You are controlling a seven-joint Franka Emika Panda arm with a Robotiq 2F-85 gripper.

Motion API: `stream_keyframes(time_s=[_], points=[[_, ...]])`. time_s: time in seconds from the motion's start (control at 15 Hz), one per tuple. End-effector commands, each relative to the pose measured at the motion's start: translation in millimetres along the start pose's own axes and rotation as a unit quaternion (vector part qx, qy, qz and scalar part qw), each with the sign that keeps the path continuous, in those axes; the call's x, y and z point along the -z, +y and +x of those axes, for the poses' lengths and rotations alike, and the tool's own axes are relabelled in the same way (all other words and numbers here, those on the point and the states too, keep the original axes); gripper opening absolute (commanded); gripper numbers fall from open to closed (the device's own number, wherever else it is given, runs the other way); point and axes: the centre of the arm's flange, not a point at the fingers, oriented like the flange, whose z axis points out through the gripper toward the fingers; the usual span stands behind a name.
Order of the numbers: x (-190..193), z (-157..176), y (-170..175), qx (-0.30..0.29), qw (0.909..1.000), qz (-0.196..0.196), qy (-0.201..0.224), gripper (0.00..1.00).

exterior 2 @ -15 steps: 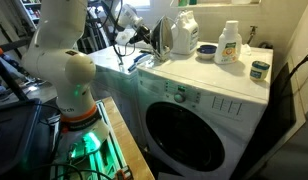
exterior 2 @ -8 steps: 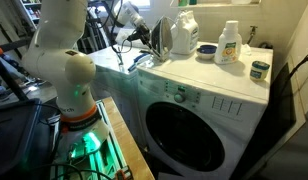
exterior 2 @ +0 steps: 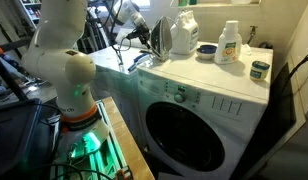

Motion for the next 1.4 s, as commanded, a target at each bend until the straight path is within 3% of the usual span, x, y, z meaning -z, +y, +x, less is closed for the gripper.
stream_keyframes(time_s=[0.0,0.4,1.0,1.33], points=[[10,-2,2,-0.014,0.9993,0.014,-0.031,1.0],[19,-1,0,-0.012,0.9971,0.047,-0.058,1.0],[37,1,-4,0.014,0.9942,0.086,-0.062,1.0],[46,8,-4,0.034,0.994,0.08,-0.067,1.0]])
